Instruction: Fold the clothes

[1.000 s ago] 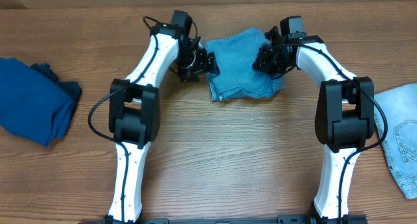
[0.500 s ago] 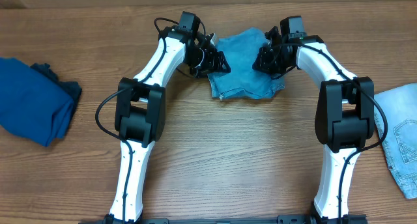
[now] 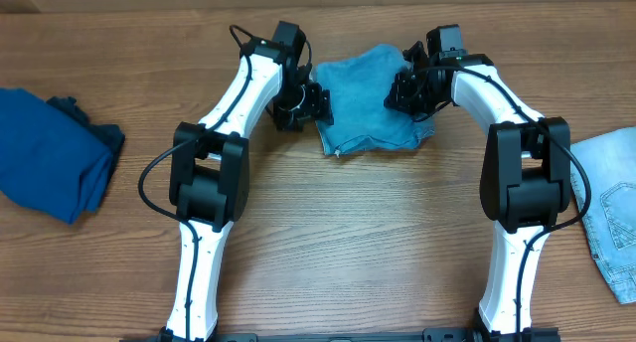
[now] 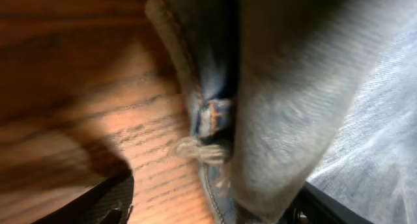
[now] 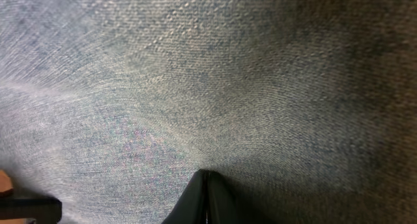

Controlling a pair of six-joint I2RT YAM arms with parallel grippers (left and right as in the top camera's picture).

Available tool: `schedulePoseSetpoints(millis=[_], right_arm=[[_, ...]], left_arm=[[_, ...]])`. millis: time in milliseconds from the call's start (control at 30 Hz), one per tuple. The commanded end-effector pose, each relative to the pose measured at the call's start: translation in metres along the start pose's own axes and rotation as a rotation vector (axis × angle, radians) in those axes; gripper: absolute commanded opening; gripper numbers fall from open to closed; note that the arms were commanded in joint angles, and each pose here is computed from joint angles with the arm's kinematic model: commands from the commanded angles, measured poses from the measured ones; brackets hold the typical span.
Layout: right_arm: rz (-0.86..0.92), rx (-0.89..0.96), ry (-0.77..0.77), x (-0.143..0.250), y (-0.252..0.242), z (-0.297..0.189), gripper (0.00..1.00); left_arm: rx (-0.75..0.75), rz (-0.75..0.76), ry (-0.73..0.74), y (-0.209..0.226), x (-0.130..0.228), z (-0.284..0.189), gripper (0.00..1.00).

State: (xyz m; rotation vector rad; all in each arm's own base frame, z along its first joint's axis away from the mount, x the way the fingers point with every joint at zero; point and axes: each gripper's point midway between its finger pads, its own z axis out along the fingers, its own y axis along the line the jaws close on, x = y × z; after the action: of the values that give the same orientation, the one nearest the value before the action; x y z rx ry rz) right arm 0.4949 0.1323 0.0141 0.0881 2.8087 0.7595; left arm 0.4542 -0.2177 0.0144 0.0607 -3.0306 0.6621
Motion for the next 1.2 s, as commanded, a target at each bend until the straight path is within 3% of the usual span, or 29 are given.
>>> schedulePoseSetpoints(millis=[0,100,267,467,533,600,667,700,933,1100,1133,1167], right_arm=[[0.021,0.046,0.053,0.015,-0.017,0.018,0.04],[0.022,0.046,0.052,0.015,-0.017,0.018,0.04],[0.021,0.046,0.052,0.015,-0.017,0.018,0.04],[0.021,0.046,0.052,0.015,-0.017,0.018,0.04],[0.021,0.046,0.052,0.015,-0.017,0.018,0.04],[0.021,0.046,0.052,0.014,-0.017,0.018,0.04],[0.021,0.046,0.052,0.014,-0.017,0.018,0.04],[0.021,0.046,0.052,0.014,-0.017,0.018,0.04],[0.021,0.046,0.052,0.014,-0.017,0.018,0.04],[0.022,0.045,0.053,0.015,-0.017,0.018,0.04],[0.022,0.045,0.053,0.015,-0.017,0.018,0.04],[0.022,0.045,0.054,0.015,-0.017,0.018,0.04]], left_arm=[[0.003,-0.094,0.131,0.016,0.036,0.042,0.76],[0.099,-0.065,0.173,-0.005,0.053,0.062,0.76],[0.111,-0.019,0.169,-0.037,0.065,0.079,0.76],[0.127,-0.009,0.095,-0.037,0.045,0.055,0.59],[0.121,0.01,0.018,-0.041,0.03,0.033,0.48],[0.085,0.027,-0.048,-0.042,0.022,0.014,0.24],[0.06,0.024,-0.082,-0.04,0.017,0.006,0.07],[0.058,0.022,-0.086,-0.039,0.016,0.005,0.04],[0.069,0.049,-0.167,-0.04,-0.011,-0.023,0.04],[-0.075,0.019,-0.177,-0.012,-0.01,-0.024,0.35],[-0.094,0.01,-0.186,-0.005,-0.013,-0.026,0.53],[-0.097,0.003,-0.186,-0.002,-0.014,-0.027,0.58]])
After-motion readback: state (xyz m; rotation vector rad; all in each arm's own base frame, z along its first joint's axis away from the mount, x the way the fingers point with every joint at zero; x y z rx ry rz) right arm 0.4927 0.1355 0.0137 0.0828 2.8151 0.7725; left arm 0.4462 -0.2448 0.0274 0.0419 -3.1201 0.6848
